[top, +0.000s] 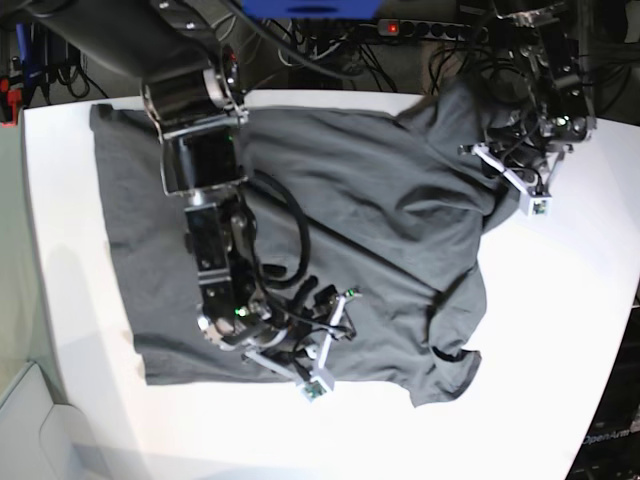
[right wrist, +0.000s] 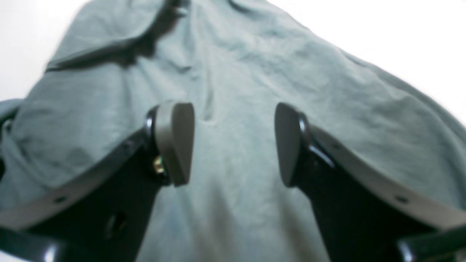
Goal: Layout the t-shirt on the table in an organized manner, then fold the t-shirt properly
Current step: 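Reach the right gripper onto the shirt's middle and pinch the fabric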
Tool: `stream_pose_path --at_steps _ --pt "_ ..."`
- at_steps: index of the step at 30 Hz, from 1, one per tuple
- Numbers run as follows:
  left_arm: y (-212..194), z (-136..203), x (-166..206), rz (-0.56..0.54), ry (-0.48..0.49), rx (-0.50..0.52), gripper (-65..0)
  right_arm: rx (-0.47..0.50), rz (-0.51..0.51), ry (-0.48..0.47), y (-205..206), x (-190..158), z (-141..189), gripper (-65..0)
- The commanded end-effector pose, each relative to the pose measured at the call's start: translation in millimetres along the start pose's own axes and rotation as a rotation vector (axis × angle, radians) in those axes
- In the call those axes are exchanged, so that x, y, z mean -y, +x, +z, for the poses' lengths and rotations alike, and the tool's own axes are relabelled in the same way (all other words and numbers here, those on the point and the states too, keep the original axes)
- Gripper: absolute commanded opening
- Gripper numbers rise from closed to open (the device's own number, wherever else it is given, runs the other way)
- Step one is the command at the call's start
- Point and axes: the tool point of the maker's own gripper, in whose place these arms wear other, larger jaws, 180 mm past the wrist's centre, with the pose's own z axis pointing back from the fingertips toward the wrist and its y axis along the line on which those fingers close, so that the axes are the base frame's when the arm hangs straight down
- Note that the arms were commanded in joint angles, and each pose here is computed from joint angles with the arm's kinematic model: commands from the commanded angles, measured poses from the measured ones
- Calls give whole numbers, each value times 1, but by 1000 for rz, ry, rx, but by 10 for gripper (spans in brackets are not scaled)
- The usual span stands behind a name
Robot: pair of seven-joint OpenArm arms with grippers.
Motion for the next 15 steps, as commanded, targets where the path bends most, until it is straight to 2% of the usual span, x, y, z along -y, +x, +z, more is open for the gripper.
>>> stream_pose_path --at_steps 1,3,7,15 --pt "-6 2 -10 -8 37 -33 -505 66 3 2 26 2 0 -285" --pt "-6 2 -9 -7 34 -35 -505 74 -14 34 25 -2 -12 -285" --pt "-4 2 -9 -6 33 -31 -505 48 -116 118 8 -14 -31 -287" --pt "4 9 -9 -20 41 -3 -505 -4 -171 150 -33 -31 -38 -300"
